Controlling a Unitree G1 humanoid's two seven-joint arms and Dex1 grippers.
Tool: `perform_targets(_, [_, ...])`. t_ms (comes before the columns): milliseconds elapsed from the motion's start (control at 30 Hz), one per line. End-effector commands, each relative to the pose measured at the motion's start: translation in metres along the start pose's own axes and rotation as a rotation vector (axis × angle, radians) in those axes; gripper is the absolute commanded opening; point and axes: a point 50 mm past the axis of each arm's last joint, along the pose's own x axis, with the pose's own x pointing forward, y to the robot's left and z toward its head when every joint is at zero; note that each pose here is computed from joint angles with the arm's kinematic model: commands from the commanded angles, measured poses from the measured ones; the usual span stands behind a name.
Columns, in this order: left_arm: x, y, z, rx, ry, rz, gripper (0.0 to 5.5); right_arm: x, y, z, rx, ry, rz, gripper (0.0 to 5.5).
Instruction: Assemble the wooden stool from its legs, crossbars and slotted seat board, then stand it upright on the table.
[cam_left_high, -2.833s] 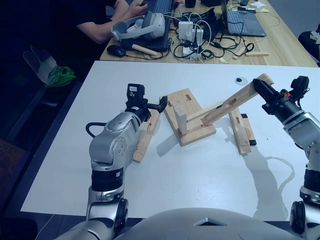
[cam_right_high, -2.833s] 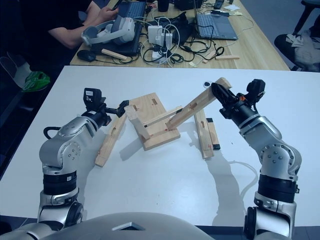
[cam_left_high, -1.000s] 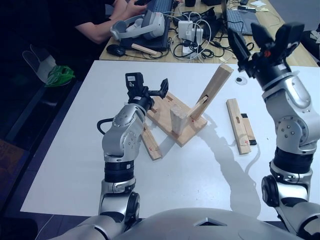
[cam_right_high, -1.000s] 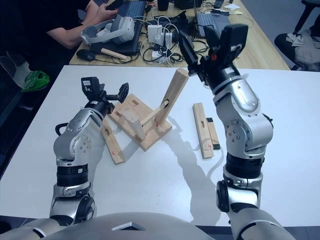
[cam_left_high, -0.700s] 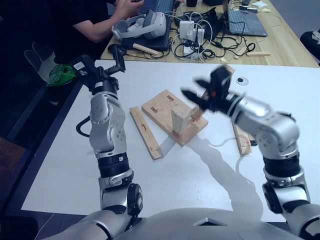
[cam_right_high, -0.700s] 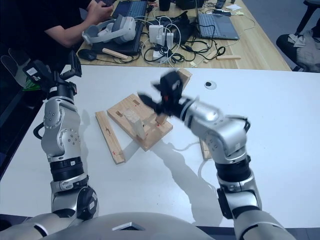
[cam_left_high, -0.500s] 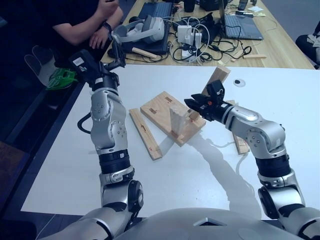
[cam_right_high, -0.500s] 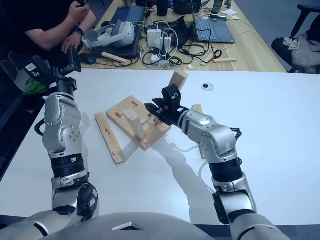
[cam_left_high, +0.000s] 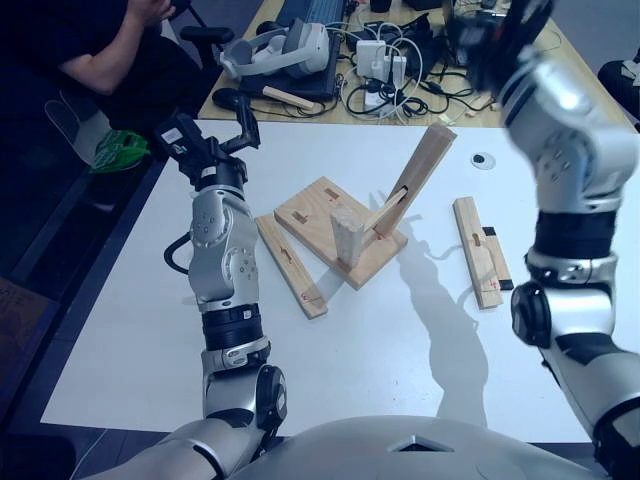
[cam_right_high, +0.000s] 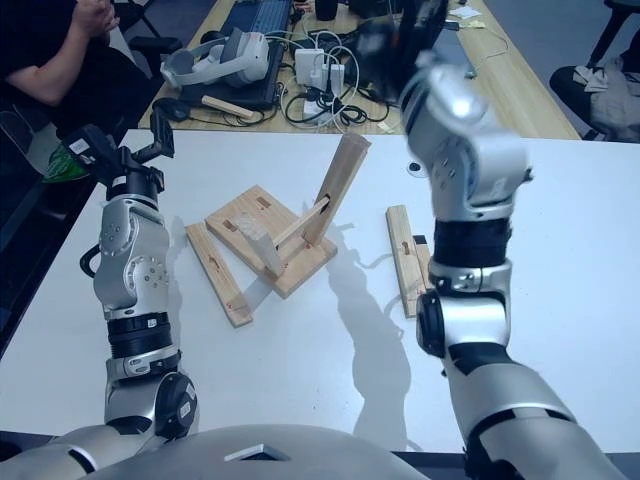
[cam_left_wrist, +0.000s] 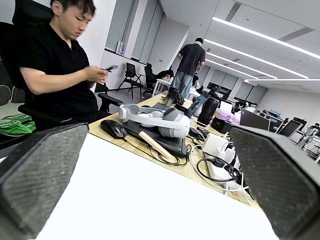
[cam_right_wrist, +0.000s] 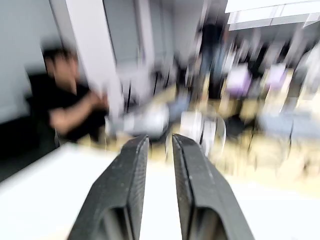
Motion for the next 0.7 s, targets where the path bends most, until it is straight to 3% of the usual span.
perform_targets(33, [0.000,0.001,-0.001,0.011,0.004,-0.003,5.19,-0.005,0.005,-0.048,-0.080,0.188,0.022,0.88])
perform_targets(167, [0.000,0.001,-0.003,0.011,0.010,-0.001,5.19,0.001,-0.003,-0.014,-0.092,-0.007,-0.047,0.88])
perform_targets(267, [-0.001,0.001,-0.004,0.009,0.015,-0.002,5.19,-0.003,0.002,0.023,-0.116,-0.254,-0.064,0.88])
perform_targets(367, [-0.001,0.002,-0.005,0.012,0.018,0.001,5.19,-0.015,0.022,0.060,-0.173,-0.497,0.022,0.88])
perform_targets(433, [-0.001,0.003,-0.005,0.013,0.013,0.005,5.19,-0.025,0.048,0.076,-0.176,-0.579,0.196,0.88])
perform_targets(700, [0.013,0.027,0.004,-0.005,-0.056,0.112,5.19,-0.067,0.146,0.052,0.279,-0.210,1.270,0.88])
